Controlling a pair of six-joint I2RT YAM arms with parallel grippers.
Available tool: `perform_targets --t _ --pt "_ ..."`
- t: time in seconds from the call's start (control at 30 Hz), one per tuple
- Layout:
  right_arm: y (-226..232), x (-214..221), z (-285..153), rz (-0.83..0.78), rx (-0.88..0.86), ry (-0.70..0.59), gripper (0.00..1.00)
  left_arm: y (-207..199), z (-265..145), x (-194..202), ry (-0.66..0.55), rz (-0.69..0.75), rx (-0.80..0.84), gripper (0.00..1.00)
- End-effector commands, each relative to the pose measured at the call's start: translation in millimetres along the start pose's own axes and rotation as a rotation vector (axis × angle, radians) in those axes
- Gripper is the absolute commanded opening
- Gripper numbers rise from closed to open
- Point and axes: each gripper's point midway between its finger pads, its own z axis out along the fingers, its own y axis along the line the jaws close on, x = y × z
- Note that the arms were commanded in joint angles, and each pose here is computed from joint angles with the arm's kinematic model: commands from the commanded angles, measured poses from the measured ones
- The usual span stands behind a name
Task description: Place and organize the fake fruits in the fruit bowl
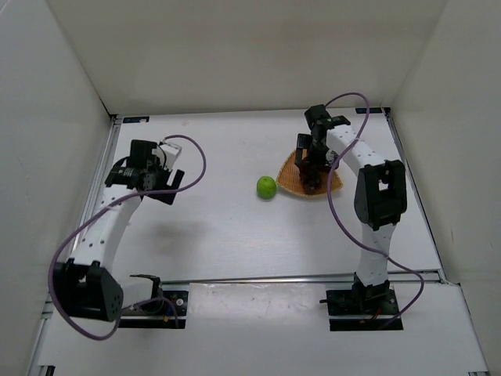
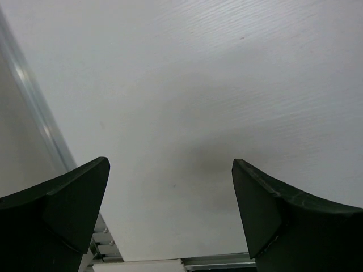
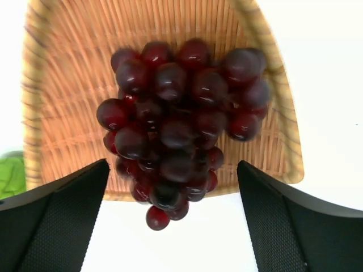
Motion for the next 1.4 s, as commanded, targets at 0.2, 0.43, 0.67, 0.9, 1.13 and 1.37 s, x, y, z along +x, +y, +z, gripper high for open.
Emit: perform_targets --t 0.2,0.43,0.67,0.9,1.13,1.37 --pt "21.0 -17.1 -82.6 -0.069 -0.041 -0.242 1.00 -93.4 27.0 -30.6 0.060 0.131 0.294 1.00" --pt "109.9 16.4 -90.4 -0.261 -0.214 -0.223 1.00 -126.5 46.6 -13.9 0.127 0.169 0.354 1.00" --pt "160.7 33.9 -47.9 -0.317 -0.221 -0.091 1.00 -126.7 52.6 6.8 0.148 0.142 0.328 1.00" --pt "167.0 50.5 -15.5 -0.322 -0.192 -0.009 0.98 -107.9 54.7 24.4 0.163 0.063 0.284 1.00" --pt "175.9 69.6 -16.3 -0.362 -0.197 0.007 0.62 -100.2 55.4 28.6 0.172 0.041 0.255 1.00" --pt "175.3 58.5 -38.3 -0.352 -0.214 -0.046 0.31 -98.6 55.7 28.9 0.174 0.041 0.245 1.00"
